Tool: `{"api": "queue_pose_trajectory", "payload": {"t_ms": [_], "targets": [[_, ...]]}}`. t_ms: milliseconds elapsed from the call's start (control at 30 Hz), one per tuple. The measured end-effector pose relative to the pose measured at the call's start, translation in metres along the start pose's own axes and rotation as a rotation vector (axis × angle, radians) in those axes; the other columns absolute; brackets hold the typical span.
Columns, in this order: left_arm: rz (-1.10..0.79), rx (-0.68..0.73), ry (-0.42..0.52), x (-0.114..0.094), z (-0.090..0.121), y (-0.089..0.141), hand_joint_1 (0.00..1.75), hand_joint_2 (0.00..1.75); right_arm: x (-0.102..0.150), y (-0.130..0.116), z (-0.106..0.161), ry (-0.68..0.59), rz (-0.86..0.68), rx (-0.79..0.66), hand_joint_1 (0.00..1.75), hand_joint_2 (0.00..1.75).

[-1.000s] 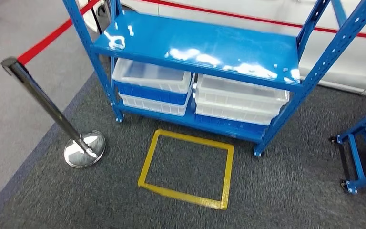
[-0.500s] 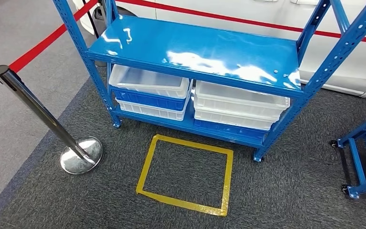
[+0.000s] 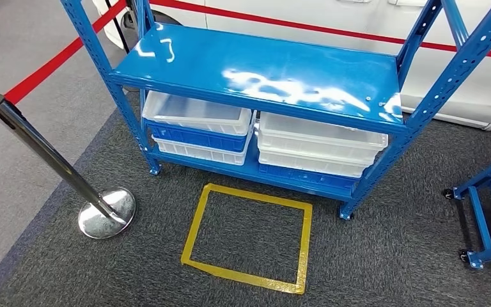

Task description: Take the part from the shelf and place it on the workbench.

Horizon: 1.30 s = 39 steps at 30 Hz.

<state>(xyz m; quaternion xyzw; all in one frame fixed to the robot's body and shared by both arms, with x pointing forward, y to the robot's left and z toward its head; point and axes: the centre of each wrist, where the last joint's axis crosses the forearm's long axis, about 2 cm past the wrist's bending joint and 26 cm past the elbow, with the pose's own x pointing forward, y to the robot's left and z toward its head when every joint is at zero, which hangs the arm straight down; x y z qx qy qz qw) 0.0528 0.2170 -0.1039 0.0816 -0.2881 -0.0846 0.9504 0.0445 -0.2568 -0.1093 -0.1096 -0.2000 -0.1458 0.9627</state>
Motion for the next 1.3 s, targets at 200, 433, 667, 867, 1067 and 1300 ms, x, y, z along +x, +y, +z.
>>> {"api": "queue_pose_trajectory", "payload": {"t_ms": [200, 433, 667, 867, 1067, 1300], "targets": [[-0.009, 0.006, -0.001, 0.0000, 0.0000, 0.0002, 0.00, 0.00, -0.0011, -0.0003, 0.0003, 0.005, -0.004, 0.002, 0.00, 0.00], [-0.019, 0.017, -0.001, -0.0007, 0.0001, 0.0010, 0.00, 0.00, -0.0004, 0.0025, 0.0008, 0.015, -0.011, 0.011, 0.00, 0.00], [-0.022, 0.022, 0.000, 0.0000, 0.0004, -0.0004, 0.00, 0.00, -0.0014, 0.0039, 0.0015, 0.020, -0.015, 0.024, 0.00, 0.00], [-0.023, 0.024, 0.005, -0.0002, 0.0007, -0.0009, 0.00, 0.00, -0.0023, 0.0036, 0.0017, 0.023, -0.017, 0.023, 0.00, 0.00], [-0.032, 0.033, 0.007, 0.0019, -0.0002, -0.0005, 0.00, 0.00, -0.0014, 0.0040, 0.0015, 0.035, -0.006, 0.023, 0.00, 0.00], [-0.047, 0.033, 0.011, 0.0002, 0.0006, -0.0006, 0.00, 1.75, -0.0006, 0.0042, 0.0014, 0.083, 0.025, 0.001, 0.00, 0.00]]}}
